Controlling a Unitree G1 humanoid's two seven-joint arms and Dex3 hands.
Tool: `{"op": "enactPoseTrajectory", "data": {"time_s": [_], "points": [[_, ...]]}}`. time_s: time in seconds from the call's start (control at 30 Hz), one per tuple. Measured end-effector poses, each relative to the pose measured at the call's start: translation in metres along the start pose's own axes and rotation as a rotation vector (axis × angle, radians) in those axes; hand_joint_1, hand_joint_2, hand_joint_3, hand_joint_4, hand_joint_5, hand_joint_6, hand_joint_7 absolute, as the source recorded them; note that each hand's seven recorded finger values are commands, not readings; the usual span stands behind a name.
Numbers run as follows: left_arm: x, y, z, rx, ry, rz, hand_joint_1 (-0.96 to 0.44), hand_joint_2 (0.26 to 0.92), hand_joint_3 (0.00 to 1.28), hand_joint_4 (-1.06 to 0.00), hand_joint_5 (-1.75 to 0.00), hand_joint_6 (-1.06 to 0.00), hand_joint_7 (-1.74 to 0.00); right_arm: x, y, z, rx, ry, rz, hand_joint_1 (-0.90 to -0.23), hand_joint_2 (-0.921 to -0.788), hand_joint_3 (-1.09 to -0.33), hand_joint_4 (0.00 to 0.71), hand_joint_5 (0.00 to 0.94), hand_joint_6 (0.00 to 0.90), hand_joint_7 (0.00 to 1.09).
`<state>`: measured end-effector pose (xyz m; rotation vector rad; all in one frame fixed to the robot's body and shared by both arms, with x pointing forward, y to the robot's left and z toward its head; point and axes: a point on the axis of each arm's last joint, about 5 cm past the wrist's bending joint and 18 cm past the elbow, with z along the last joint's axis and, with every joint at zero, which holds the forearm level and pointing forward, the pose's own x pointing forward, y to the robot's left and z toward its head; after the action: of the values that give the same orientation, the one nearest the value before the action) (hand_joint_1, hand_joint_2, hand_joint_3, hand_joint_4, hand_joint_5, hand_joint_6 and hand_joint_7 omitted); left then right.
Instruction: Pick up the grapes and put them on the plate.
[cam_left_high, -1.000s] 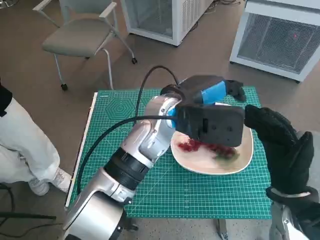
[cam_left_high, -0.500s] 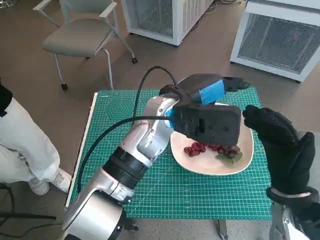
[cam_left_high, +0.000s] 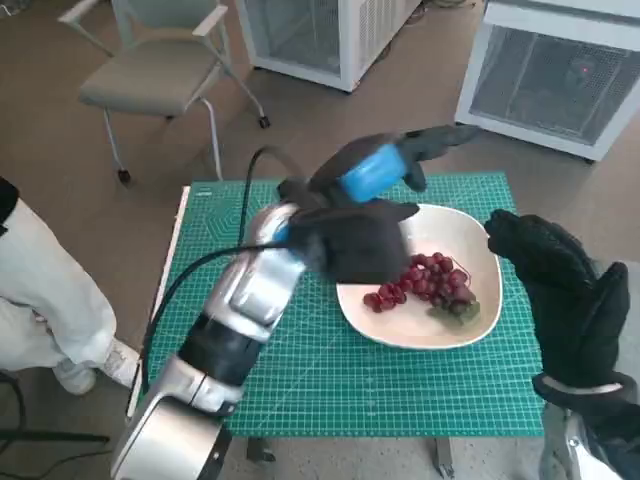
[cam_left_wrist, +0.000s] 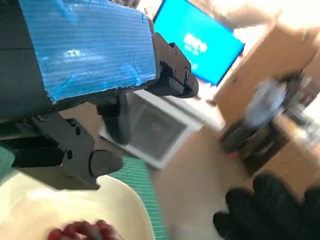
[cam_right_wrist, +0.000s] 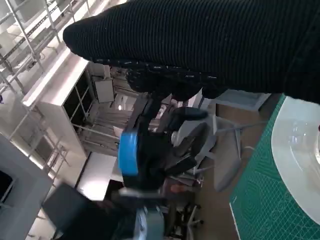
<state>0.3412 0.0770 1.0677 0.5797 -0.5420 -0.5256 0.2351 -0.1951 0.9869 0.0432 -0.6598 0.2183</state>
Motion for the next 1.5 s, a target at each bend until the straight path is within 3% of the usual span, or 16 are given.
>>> {"op": "enactPoseTrajectory", "data": {"time_s": [0.3,0.47,0.93,1.5], "points": [[-0.040,0.001,-0.042,-0.431,-0.085,0.067,-0.39,0.921,0.07,-0.46,-0.03,-0.45,0.00,0.0005,0.001,0.000,0.001,-0.001,0.005,-0.531,-0.921,-0.609,0.305,0.394,0.140,0.89],[-0.063,-0.003,-0.060,-0.580,-0.104,0.118,-0.35,0.921,0.06,-0.47,-0.03,-0.47,-0.01,0.0011,0.002,0.000,0.002,-0.001,0.009,-0.532,-0.921,-0.608,0.302,0.392,0.142,0.89],[-0.110,-0.016,-0.086,-0.707,-0.054,0.192,-0.32,0.921,0.03,-0.50,-0.03,-0.51,-0.02,0.0050,0.001,0.001,0.001,-0.001,0.025,-0.539,-0.921,-0.607,0.300,0.386,0.144,0.88],[-0.126,-0.019,-0.088,-0.726,-0.066,0.246,-0.28,0.921,0.04,-0.50,-0.01,-0.51,-0.01,0.0057,0.001,0.002,-0.001,-0.002,0.032,-0.539,-0.921,-0.606,0.303,0.382,0.145,0.88]]}}
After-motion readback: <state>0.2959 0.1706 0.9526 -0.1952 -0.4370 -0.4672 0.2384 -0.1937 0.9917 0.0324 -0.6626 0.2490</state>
